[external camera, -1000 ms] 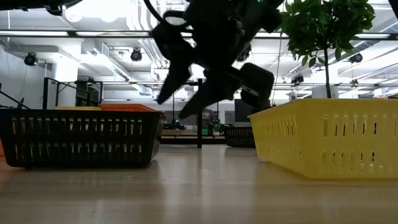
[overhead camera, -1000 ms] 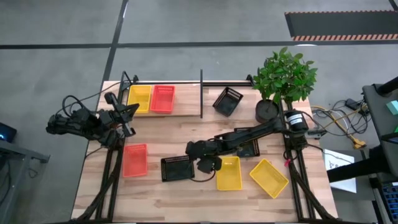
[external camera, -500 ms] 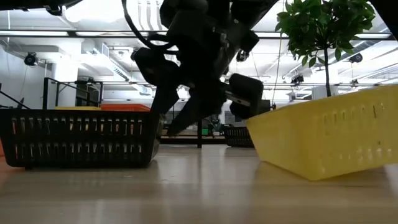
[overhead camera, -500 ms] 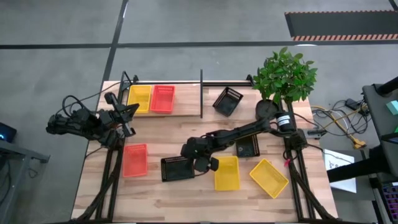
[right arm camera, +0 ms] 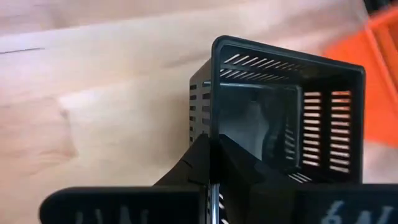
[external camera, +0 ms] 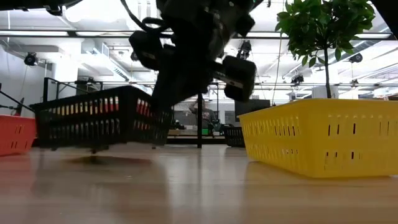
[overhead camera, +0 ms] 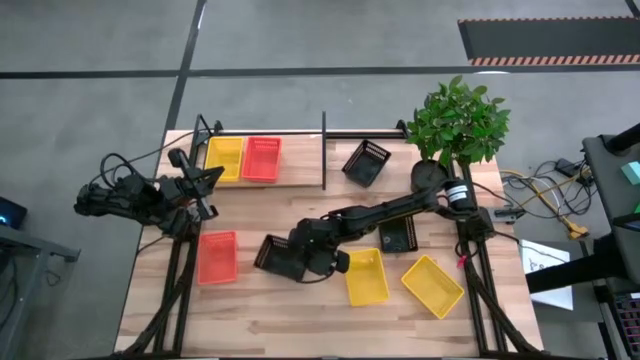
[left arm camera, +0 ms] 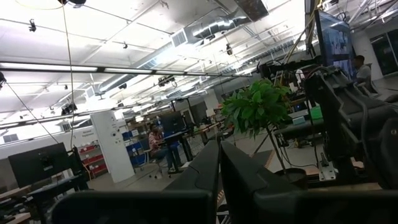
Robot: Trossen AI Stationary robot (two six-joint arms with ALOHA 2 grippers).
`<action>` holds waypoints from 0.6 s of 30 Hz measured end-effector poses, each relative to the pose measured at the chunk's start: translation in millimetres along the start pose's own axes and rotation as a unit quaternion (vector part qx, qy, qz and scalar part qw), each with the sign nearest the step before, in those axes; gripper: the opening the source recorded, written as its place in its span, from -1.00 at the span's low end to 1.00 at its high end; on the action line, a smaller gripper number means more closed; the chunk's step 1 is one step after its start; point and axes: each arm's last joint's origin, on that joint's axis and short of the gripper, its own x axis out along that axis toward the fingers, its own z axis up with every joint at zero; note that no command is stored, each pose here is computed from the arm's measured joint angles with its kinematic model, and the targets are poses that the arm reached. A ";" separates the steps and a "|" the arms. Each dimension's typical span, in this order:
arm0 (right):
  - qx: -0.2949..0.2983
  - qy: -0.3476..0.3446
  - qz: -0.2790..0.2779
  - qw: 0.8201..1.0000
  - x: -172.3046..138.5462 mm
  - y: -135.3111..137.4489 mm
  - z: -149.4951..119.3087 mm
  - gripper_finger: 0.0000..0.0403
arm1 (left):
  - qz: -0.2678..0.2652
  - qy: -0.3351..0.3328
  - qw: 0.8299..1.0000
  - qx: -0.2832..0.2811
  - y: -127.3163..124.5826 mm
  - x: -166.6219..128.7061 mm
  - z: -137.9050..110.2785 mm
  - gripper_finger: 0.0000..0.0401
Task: Stack baskets on shelf by color
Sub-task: Put the bottom left black bin on the shelf
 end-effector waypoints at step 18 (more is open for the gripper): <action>0.200 0.219 -0.244 0.923 -92.5 -68.6 35.0 -0.95 | 0.000 0.000 1.000 0.000 -0.1 0.0 0.0 -1.00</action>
